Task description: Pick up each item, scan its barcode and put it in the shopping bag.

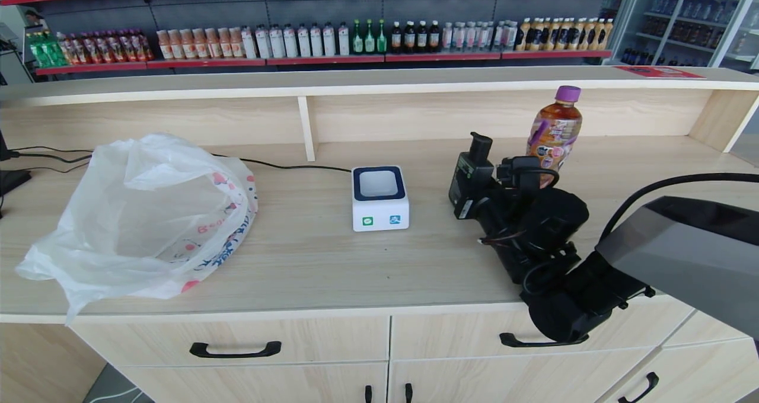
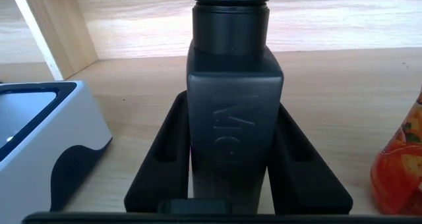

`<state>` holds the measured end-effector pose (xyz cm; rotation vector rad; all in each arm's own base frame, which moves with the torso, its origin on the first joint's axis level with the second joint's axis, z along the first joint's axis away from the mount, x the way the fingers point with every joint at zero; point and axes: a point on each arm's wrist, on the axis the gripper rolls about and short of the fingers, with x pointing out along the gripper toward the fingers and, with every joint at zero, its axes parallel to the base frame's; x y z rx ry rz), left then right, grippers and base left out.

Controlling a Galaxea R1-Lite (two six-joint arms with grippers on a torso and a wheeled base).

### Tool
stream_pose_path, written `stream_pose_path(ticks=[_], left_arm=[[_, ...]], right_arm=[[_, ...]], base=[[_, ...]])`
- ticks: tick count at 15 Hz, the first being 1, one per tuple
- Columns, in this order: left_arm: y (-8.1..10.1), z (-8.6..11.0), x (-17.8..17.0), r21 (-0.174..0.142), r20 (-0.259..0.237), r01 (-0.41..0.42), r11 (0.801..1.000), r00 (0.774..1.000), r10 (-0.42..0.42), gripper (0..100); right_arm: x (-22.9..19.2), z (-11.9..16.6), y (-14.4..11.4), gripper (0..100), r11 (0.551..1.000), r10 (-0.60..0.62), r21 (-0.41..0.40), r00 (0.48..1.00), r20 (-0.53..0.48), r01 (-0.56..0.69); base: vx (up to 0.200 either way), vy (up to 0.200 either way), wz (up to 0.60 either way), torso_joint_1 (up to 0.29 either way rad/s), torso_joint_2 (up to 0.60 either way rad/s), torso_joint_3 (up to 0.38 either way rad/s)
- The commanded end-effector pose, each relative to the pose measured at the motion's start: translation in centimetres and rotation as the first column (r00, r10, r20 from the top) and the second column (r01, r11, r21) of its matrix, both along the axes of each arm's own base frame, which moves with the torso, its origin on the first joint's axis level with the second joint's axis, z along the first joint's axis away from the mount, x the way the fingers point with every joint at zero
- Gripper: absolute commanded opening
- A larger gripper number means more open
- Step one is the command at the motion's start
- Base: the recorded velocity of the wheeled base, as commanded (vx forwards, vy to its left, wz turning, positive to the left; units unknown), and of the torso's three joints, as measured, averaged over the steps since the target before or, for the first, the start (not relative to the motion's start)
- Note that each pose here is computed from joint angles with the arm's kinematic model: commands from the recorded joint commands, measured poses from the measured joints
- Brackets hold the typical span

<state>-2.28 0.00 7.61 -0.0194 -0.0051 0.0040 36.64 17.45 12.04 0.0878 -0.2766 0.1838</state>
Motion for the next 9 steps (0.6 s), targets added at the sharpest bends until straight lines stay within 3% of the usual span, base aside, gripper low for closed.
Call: stream_pose_path(ticks=[1, 9], left_arm=[[0.0, 0.0, 0.0, -0.001, -0.001, -0.001, 1.000, 1.000, 0.001, 100], [0.0, 0.0, 0.0, -0.001, -0.001, -0.001, 1.000, 1.000, 0.001, 100]], right_arm=[[-0.3, 0.7, 0.0, 0, 1.000, 0.002, 0.006, 1.000, 0.014, -0.002], [-3.4, 3.7, 0.6, 0, 0.998, 0.054, 0.027, 0.997, 0.057, -0.055]], base=[[0.000, 0.000, 0.00, 0.000, 0.00, 0.000], [0.000, 0.000, 0.00, 0.000, 0.00, 0.000]])
